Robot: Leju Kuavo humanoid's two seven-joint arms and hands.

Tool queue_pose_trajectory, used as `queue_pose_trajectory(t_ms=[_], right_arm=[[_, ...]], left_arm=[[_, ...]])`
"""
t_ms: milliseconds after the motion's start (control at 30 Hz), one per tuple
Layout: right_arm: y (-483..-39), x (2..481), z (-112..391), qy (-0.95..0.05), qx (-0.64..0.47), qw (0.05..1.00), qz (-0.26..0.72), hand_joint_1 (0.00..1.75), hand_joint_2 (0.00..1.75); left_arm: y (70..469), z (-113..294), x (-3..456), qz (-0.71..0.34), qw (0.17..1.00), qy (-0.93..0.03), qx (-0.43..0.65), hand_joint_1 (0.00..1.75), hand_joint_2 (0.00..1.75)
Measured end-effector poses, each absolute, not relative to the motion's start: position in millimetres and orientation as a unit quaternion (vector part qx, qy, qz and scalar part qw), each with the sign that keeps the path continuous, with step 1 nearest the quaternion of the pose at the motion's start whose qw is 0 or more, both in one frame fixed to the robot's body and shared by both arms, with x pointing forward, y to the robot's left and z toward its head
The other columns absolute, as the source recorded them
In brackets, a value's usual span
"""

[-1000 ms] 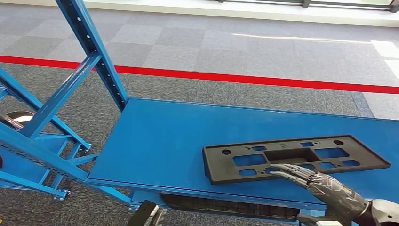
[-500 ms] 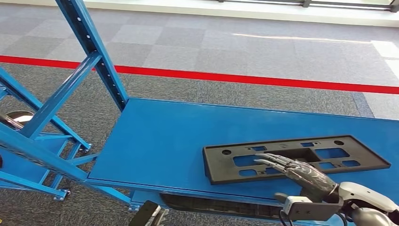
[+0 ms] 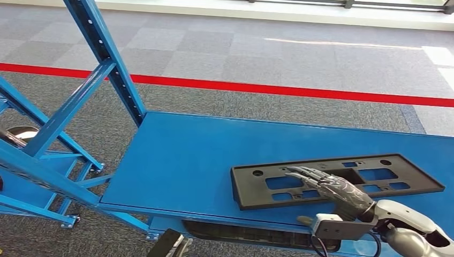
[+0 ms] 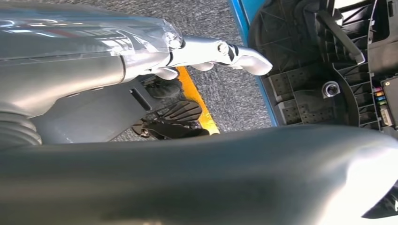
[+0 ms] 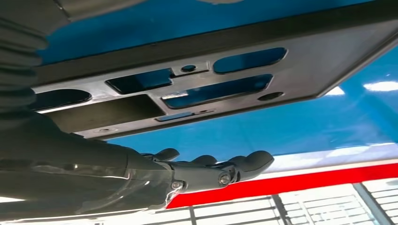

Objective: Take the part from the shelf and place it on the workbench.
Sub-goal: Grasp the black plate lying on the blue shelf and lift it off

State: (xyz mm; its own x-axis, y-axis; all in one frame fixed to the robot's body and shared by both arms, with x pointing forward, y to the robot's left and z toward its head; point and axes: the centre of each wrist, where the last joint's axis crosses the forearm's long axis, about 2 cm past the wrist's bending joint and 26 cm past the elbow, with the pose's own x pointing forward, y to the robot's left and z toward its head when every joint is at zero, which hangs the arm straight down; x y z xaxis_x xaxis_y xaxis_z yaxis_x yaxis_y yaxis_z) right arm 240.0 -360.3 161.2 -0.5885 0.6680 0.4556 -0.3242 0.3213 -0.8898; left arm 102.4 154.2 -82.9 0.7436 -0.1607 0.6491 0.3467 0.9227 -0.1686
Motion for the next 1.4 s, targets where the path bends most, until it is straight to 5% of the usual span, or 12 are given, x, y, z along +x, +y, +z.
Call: queue_pose_trajectory(t_ms=[867, 1000, 1400], right_arm=[[-404.5, 242.5, 148.3, -0.682, -0.203, 0.474, 0.518, 0.00, 1.75], [-407.1, 237.0, 151.4, -0.684, -0.203, 0.476, 0.515, 1.75, 1.75], [-398.6, 228.3, 158.6, -0.692, -0.189, 0.454, 0.529, 1.75, 1.75]], left_arm=[[154.3, -83.4, 100.5, -0.140, 0.923, -0.329, -0.141, 0.00, 0.00], [154.3, -83.5, 100.2, -0.140, 0.923, -0.329, -0.141, 0.00, 0.00], [154.3, -83.5, 100.1, -0.139, 0.923, -0.331, -0.141, 0.00, 0.00]])
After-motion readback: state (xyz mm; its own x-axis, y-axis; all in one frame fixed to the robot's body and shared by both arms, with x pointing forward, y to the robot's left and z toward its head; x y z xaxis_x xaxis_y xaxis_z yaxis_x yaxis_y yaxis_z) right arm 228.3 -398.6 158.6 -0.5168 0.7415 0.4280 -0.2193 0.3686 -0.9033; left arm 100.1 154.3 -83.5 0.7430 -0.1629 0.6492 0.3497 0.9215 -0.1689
